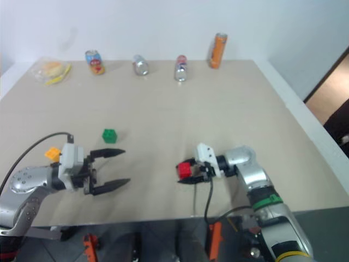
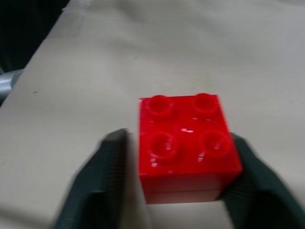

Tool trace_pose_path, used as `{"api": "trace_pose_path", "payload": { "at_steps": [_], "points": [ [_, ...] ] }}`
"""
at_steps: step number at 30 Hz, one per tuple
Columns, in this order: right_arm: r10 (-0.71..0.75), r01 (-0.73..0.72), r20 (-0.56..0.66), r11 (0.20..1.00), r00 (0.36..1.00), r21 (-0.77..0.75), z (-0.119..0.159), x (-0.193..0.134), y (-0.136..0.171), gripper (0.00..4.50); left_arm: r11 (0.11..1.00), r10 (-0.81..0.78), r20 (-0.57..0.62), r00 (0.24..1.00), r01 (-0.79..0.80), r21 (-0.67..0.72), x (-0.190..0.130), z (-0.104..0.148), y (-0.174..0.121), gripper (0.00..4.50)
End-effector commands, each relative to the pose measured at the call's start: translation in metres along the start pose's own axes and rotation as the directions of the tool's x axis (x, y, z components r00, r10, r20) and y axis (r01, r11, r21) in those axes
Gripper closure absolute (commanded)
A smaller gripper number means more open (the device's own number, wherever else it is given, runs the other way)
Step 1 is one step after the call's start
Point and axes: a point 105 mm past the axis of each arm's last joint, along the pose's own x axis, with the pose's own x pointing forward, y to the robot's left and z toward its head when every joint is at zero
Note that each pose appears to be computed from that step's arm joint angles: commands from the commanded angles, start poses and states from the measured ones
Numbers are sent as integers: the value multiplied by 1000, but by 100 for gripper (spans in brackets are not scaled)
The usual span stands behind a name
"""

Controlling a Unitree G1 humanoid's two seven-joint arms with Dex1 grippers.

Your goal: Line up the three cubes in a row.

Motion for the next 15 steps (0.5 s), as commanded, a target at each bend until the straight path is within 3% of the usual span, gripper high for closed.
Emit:
{"api": "trace_pose_path", "payload": {
  "at_steps": [1,2,7,9,12,15],
  "points": [
    [18,-19,-14,999,1000,-33,4,-3,-2,49,999,1,17,1000,-2,37,-1,11,0,0],
    [21,-21,-13,999,1000,-35,5,-4,-1,2,999,3,18,1000,-4,34,-1,10,0,0],
    [2,0,56,999,998,-38,26,-13,-6,2,994,108,53,993,-109,6,2,14,10,0],
    [-28,33,140,999,990,-33,50,-21,-10,2,964,266,88,960,-267,-9,3,19,27,0],
    [-131,141,340,990,931,-4,106,-32,-22,2,778,628,99,772,-624,-70,-2,17,64,0],
    [-222,233,391,972,893,19,126,-28,-31,2,611,791,110,602,-787,-80,-7,18,81,0]
  ]
}}
